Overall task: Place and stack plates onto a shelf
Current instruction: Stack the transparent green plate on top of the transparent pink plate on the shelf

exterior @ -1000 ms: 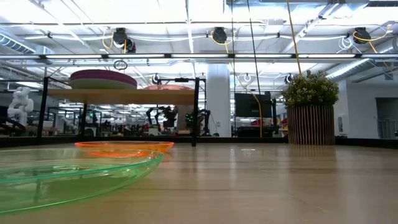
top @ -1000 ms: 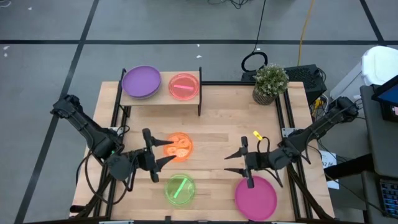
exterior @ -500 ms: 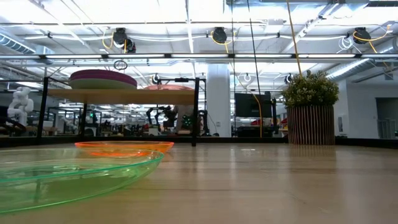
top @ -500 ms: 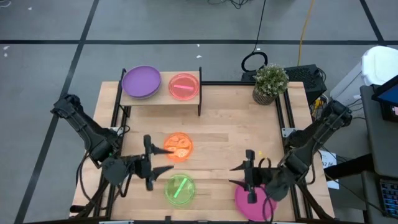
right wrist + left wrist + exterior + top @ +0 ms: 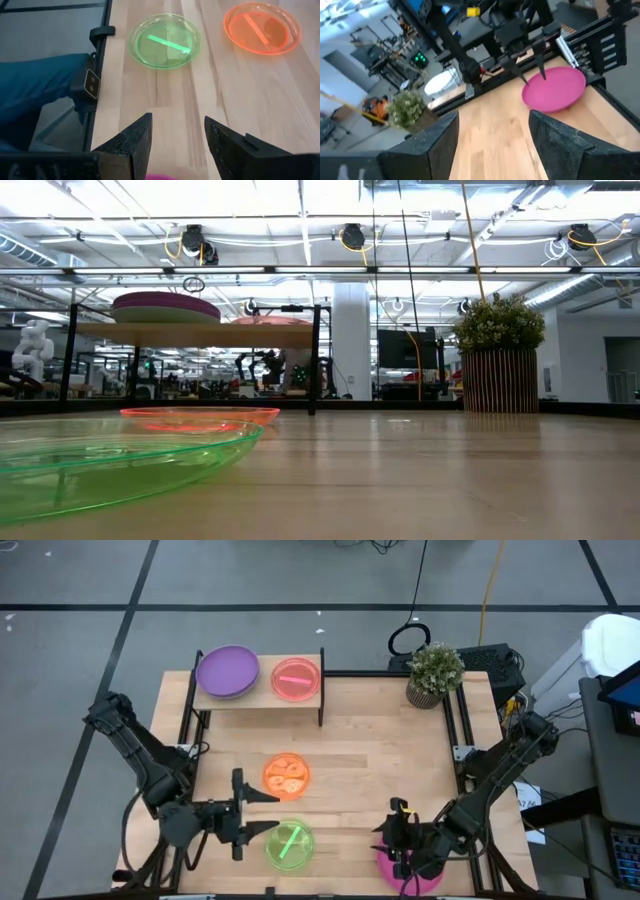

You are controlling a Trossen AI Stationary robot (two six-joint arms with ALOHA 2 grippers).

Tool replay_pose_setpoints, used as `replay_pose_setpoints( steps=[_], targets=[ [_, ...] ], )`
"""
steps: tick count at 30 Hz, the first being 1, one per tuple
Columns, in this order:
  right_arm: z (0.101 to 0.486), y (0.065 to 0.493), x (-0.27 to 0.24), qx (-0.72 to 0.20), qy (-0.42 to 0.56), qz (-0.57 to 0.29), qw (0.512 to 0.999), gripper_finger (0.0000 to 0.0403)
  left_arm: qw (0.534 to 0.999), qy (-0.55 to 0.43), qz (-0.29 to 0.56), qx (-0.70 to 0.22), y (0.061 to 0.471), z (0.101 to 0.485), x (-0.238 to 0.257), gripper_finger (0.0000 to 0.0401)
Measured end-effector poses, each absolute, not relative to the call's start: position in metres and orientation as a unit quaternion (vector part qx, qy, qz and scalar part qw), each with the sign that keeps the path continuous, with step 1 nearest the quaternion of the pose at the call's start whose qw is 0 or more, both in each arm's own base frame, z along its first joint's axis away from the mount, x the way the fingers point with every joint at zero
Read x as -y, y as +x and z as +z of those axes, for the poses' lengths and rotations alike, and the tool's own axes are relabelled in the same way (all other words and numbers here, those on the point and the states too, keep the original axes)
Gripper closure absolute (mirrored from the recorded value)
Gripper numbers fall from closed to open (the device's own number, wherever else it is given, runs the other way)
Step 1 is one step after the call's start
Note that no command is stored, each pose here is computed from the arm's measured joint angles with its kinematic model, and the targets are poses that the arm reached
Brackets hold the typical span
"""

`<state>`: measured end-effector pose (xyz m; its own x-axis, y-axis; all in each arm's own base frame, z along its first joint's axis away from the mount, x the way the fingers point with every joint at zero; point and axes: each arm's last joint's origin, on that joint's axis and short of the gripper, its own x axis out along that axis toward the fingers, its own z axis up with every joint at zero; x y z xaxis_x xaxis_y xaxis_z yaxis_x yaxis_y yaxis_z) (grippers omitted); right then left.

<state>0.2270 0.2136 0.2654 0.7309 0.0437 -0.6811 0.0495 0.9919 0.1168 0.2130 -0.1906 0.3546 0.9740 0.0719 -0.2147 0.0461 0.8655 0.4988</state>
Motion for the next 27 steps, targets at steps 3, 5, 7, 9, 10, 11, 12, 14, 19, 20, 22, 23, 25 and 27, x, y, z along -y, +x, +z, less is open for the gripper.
replay_pose_setpoints(
  steps=[3,5,7,9,10,11,12,14,19,20,22,23,25,27],
  targets=[
    [0.265,0.227,-0.214,-0.366,0.072,-0.006,0.928,0.0239,0.96,0.244,0.011,-0.133,0.213,0.35,0.188,0.0156],
    [0.265,0.229,-0.212,-0.365,0.074,-0.011,0.928,0.0239,0.96,0.241,0.011,-0.143,0.212,0.347,0.187,0.0156],
    [0.261,0.236,-0.211,-0.364,0.08,-0.017,0.928,0.0239,0.959,0.243,0.007,-0.149,0.212,0.346,0.187,0.0156],
    [0.254,0.245,-0.211,-0.37,0.076,-0.013,0.926,0.0239,0.961,0.234,0.009,-0.151,0.213,0.346,0.186,0.0156],
    [0.25,0.251,-0.212,-0.37,0.074,-0.01,0.926,0.0239,0.962,0.226,0.011,-0.15,0.214,0.346,0.185,0.0156],
    [0.246,0.257,-0.212,-0.37,0.074,0.0,0.926,0.0239,0.965,0.218,0.013,-0.149,0.215,0.347,0.184,0.0156],
    [0.242,0.263,-0.214,-0.369,0.07,0.013,0.927,0.0239,0.966,0.211,0.015,-0.148,0.215,0.347,0.184,0.0156],
    [0.232,0.275,-0.217,-0.365,0.052,0.035,0.929,0.0239,0.968,0.202,0.016,-0.149,0.215,0.346,0.184,0.0156],
    [0.205,0.299,-0.222,-0.35,-0.021,0.067,0.934,0.0239,0.971,0.188,0.017,-0.149,0.215,0.346,0.184,0.0156],
    [0.2,0.303,-0.223,-0.344,-0.034,0.073,0.936,0.0239,0.971,0.187,0.017,-0.149,0.215,0.346,0.184,0.0156],
    [0.19,0.313,-0.225,-0.33,-0.056,0.09,0.938,0.0239,0.971,0.184,0.018,-0.149,0.215,0.346,0.184,0.0156],
    [0.185,0.318,-0.226,-0.321,-0.067,0.105,0.939,0.0239,0.972,0.182,0.018,-0.149,0.215,0.346,0.184,0.0156],
    [0.173,0.326,-0.226,-0.315,-0.09,0.124,0.937,0.0239,0.972,0.181,0.018,-0.149,0.215,0.346,0.184,0.0155],
    [0.162,0.334,-0.225,-0.31,-0.114,0.131,0.935,0.0239,0.972,0.181,0.018,-0.149,0.215,0.346,0.184,0.0155]
  ],
)
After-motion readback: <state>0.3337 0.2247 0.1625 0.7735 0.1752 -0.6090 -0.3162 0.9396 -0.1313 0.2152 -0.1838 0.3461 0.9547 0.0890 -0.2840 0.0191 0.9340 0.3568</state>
